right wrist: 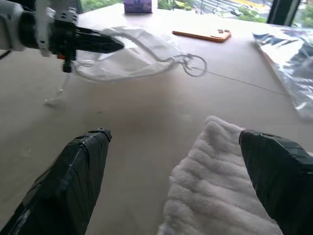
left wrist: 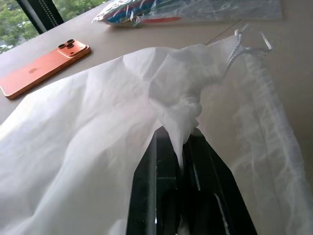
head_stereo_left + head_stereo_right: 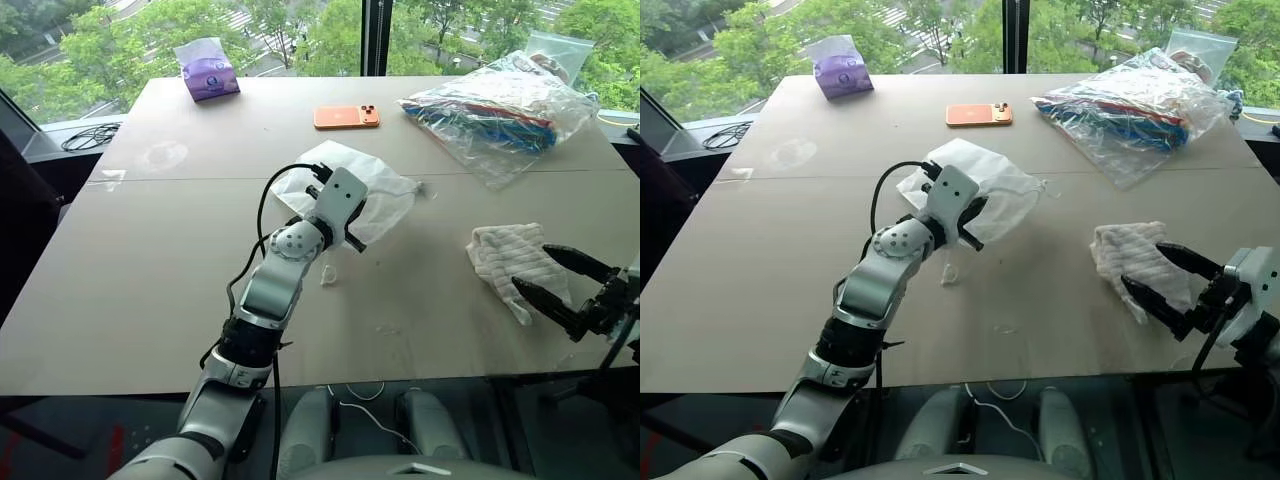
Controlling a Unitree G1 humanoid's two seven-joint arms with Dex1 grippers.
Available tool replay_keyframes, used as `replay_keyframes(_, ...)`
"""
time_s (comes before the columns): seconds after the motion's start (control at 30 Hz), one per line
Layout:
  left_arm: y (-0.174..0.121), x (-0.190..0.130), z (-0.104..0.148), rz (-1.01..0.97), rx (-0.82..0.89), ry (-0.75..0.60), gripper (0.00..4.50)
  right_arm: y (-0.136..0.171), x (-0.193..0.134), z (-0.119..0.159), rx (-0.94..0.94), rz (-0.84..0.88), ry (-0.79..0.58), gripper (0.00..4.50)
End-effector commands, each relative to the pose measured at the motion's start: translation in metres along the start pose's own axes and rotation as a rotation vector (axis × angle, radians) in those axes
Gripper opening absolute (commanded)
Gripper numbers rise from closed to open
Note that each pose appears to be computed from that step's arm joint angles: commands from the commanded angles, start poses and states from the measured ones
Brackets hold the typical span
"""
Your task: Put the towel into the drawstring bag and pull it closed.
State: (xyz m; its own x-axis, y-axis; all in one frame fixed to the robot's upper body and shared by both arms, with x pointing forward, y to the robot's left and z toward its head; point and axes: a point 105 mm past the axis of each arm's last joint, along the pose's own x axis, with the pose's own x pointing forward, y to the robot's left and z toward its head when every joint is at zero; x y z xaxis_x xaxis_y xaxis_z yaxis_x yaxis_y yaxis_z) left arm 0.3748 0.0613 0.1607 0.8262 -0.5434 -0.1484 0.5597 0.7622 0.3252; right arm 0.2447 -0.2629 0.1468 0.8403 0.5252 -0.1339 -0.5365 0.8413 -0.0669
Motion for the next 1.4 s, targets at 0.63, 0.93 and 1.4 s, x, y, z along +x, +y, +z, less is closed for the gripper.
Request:
replay_keyframes(0.63, 0.042, -0.012, 0.023, -0.016, -0.023, -0.024, 0.12, 0.008, 0.065, -0.057, 0.447, 0.017, 0.348, 4.50)
replay_keyframes(0.93, 0.044, -0.013, 0.023, -0.015, -0.008, -0.016, 0.00, 0.028, 0.072, -0.096, 0.151, 0.101, 0.587, 2.38)
replay_keyframes(1.4, 0.035, -0.012, 0.025, -0.070, -0.097, -0.005, 0.00, 0.032, 0.092, 0.010, 0.264, 0.262, 0.222, 0.08)
